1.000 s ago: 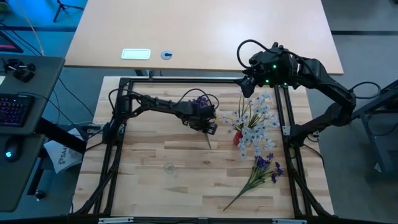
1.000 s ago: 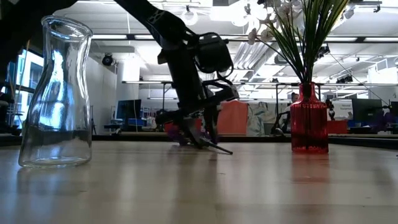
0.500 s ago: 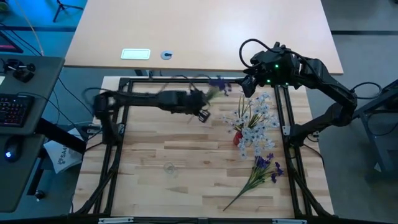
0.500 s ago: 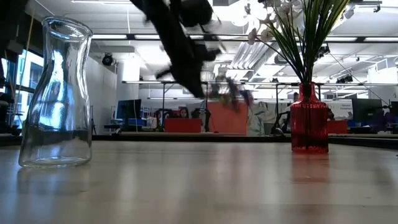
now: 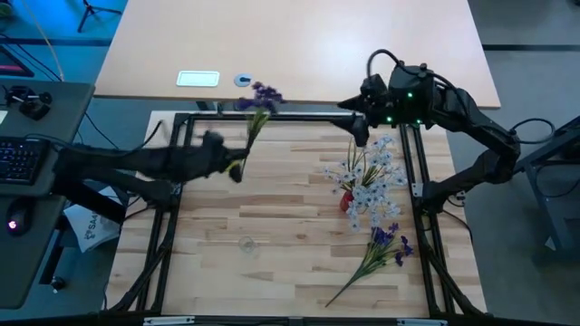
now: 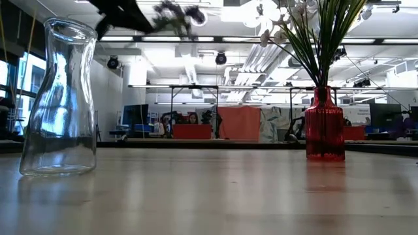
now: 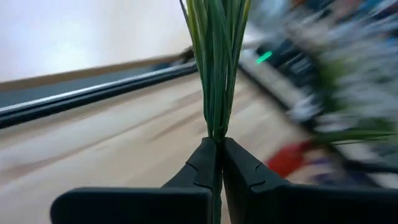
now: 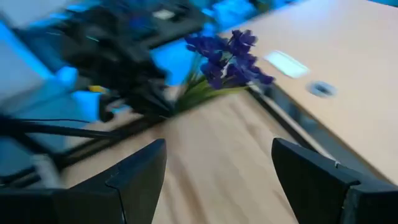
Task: Sort flowers into vase by color
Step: Put the top violet flowers into the transparent vase
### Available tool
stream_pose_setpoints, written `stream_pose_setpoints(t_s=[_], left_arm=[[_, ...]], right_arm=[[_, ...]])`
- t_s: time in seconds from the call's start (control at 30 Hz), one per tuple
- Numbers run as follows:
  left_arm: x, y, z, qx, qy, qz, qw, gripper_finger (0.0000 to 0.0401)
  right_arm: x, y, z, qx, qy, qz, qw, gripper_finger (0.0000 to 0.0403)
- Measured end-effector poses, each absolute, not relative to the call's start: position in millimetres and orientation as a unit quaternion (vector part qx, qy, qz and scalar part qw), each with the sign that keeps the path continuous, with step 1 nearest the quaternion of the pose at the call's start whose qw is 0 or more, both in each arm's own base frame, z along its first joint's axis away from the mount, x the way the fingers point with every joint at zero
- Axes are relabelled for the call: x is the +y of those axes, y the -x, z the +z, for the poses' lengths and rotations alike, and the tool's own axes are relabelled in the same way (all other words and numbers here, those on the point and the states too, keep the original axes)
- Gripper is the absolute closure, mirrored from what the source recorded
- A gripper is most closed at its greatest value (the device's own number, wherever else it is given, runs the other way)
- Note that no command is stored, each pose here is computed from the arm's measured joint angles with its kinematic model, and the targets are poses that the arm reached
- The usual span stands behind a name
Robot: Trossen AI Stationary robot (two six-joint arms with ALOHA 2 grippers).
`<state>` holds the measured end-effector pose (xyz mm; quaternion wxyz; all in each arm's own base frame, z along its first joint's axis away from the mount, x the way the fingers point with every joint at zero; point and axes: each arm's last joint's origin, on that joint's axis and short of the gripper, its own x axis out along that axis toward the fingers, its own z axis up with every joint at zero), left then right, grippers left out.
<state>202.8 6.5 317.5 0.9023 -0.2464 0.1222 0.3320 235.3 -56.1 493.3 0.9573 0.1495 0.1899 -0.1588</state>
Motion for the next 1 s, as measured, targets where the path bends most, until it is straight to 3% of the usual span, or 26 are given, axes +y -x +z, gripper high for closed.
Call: stream_pose_setpoints(t_s=[0.13,0.27,0.5,0.73,1.0], left_arm=[[-22,-184,306,0.016,0.268,0.244,0.932,0.0401],[-49,-176,298,-0.062,0.244,0.102,0.963,0.0401],[-89,-156,293,-0.096,0.223,-0.051,0.969,0.0401],[-115,-158,283,-0.089,0.201,-0.09,0.971,0.0401],[-129,-172,256,-0.083,0.172,-0.072,0.979,0.0401]], right_arm=[[-39,-243,504,0.145,-0.155,-0.064,0.975,0.0116],[-11,-252,513,0.101,-0.162,0.022,0.981,0.0116],[44,-269,516,0.068,-0.183,0.092,0.976,0.0116],[83,-300,505,0.035,-0.218,0.072,0.973,0.0116],[96,-321,498,0.015,-0.257,0.076,0.963,0.0116]])
